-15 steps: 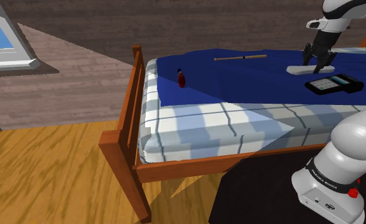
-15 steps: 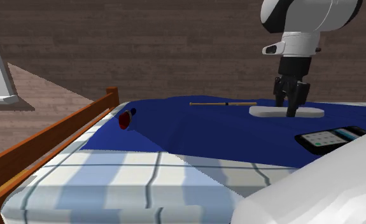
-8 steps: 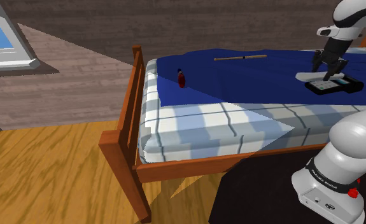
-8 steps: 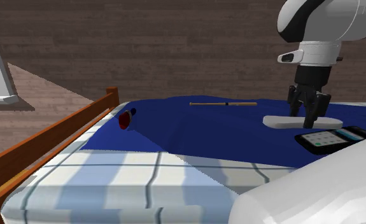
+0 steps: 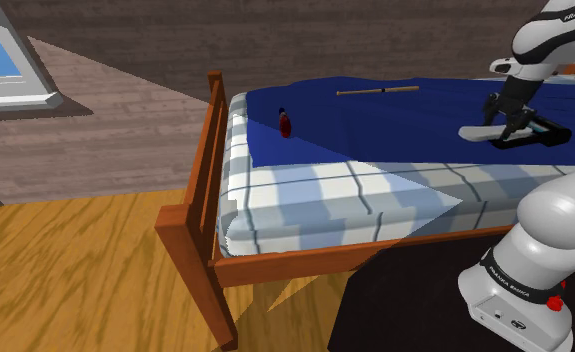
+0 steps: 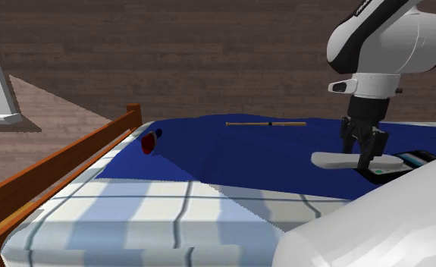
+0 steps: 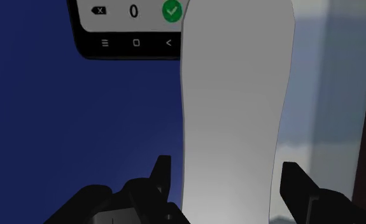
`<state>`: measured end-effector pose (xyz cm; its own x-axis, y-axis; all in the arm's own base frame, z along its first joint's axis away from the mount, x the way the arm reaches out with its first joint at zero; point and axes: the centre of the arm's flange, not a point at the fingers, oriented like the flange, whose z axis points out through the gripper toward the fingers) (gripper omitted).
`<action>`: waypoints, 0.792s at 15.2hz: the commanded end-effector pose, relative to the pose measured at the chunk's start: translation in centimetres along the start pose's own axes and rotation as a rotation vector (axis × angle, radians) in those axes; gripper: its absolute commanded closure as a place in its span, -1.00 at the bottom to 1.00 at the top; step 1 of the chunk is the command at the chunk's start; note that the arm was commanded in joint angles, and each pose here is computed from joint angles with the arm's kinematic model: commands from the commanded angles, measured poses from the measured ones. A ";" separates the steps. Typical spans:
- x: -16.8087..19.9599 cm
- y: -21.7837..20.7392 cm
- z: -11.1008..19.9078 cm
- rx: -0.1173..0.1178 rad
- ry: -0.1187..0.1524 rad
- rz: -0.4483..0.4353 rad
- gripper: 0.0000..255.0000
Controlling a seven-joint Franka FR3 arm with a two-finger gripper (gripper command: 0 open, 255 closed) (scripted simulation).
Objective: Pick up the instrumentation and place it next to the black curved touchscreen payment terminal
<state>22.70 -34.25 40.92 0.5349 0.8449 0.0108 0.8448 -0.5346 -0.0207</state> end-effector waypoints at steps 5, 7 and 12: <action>0.0 0.1 3.2 -0.001 0.000 0.000 1.00; 0.0 0.1 4.2 -0.001 0.000 0.000 1.00; 0.0 0.1 6.6 -0.001 0.000 0.000 1.00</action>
<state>22.72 -34.24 34.88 0.5340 0.8454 0.0103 0.8454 -0.5338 -0.0160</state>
